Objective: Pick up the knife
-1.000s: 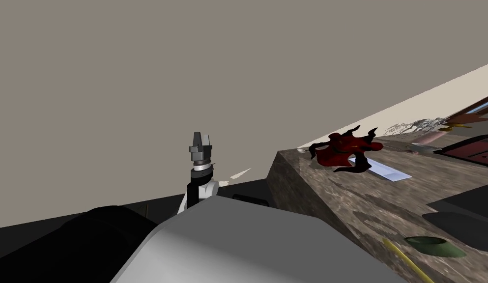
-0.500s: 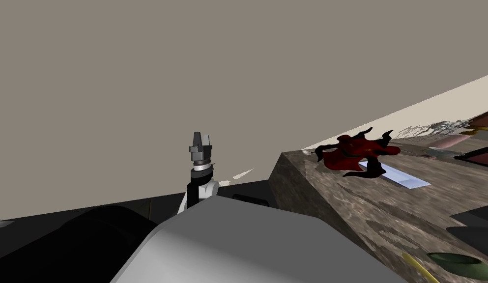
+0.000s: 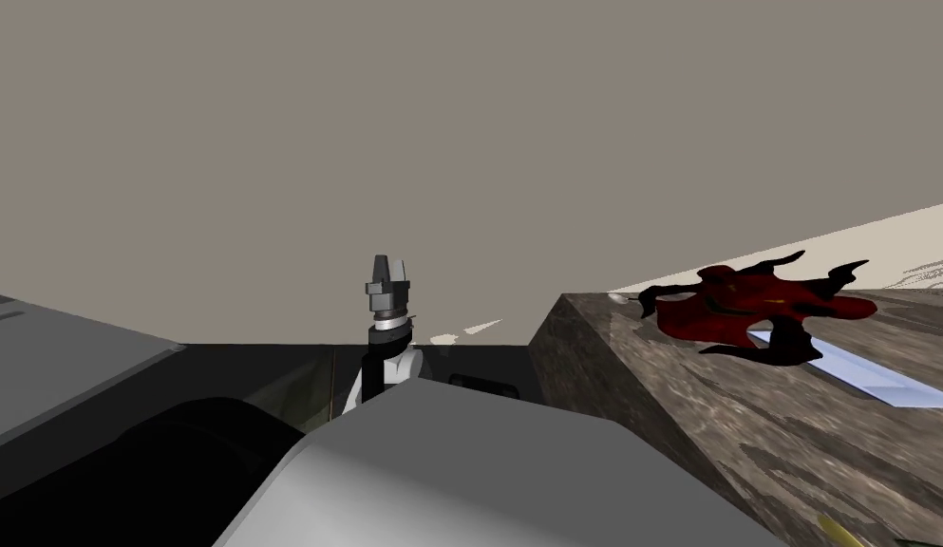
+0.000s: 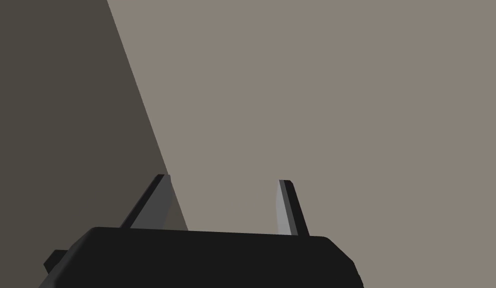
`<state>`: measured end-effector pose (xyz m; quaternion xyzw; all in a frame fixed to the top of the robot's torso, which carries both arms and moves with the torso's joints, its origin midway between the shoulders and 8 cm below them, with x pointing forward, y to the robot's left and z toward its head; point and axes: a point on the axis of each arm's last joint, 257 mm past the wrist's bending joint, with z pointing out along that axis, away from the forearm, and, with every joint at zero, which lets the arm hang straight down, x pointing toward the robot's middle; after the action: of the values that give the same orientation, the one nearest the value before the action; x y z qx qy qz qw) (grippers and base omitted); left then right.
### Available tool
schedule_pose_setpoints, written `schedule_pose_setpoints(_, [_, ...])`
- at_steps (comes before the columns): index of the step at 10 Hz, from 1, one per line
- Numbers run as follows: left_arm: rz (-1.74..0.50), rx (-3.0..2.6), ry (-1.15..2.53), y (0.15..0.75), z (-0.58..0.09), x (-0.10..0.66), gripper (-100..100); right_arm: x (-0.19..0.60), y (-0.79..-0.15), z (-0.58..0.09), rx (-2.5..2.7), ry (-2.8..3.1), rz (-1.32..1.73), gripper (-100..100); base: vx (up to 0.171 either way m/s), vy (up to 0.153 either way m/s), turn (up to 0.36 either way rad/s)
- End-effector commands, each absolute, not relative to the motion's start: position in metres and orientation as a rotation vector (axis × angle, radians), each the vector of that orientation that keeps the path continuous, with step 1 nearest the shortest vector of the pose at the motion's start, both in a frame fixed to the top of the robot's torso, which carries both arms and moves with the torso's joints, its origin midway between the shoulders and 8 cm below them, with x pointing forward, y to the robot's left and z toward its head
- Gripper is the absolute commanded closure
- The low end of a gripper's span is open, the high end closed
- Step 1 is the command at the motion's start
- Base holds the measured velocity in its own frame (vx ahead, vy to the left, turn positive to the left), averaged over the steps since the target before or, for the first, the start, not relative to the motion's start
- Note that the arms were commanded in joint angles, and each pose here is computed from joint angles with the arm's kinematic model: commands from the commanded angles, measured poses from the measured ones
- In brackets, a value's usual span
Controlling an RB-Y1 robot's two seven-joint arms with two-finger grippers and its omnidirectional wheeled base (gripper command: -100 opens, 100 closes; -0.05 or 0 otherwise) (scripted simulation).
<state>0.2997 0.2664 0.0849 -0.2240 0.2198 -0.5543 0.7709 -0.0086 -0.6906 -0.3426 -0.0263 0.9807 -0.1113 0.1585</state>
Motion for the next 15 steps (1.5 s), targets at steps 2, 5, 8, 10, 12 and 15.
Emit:
schedule_pose_setpoints(2, [-1.202, -0.486, 0.477, 0.266, 0.085, 0.3, 0, -0.011, -0.699, -0.348, 0.014, 2.812, -0.332, -100, -0.146, 0.014, 0.233])
schedule_pose_setpoints(5, [-1.202, -0.486, 0.477, 0.266, 0.085, 0.3, 0, -0.013, -0.706, -0.35, 0.054, 2.816, -0.35, -100, -0.107, 0.039, 0.167])
schedule_pose_setpoints(8, [-1.201, -0.486, 0.477, 0.266, 0.085, 0.3, 0, -0.013, -0.707, -0.35, 0.06, 2.816, -0.352, 100, -0.005, 0.002, -0.003])
schedule_pose_setpoints(10, [-1.201, -0.486, 0.477, 0.266, 0.085, 0.3, 0, -0.013, -0.707, -0.35, 0.059, 2.816, -0.352, 100, 0.0, 0.0, 0.0])
schedule_pose_setpoints(12, [-1.201, -0.486, 0.477, 0.266, 0.085, 0.3, 0, -0.011, -0.699, -0.348, 0.014, 2.812, -0.332, 100, 0.049, -0.027, -0.157])
schedule_pose_setpoints(15, [-1.201, -0.486, 0.477, 0.267, 0.085, 0.3, 0, -0.009, -0.689, -0.341, -0.083, 2.804, -0.315, 100, 0.171, -0.038, -0.276])
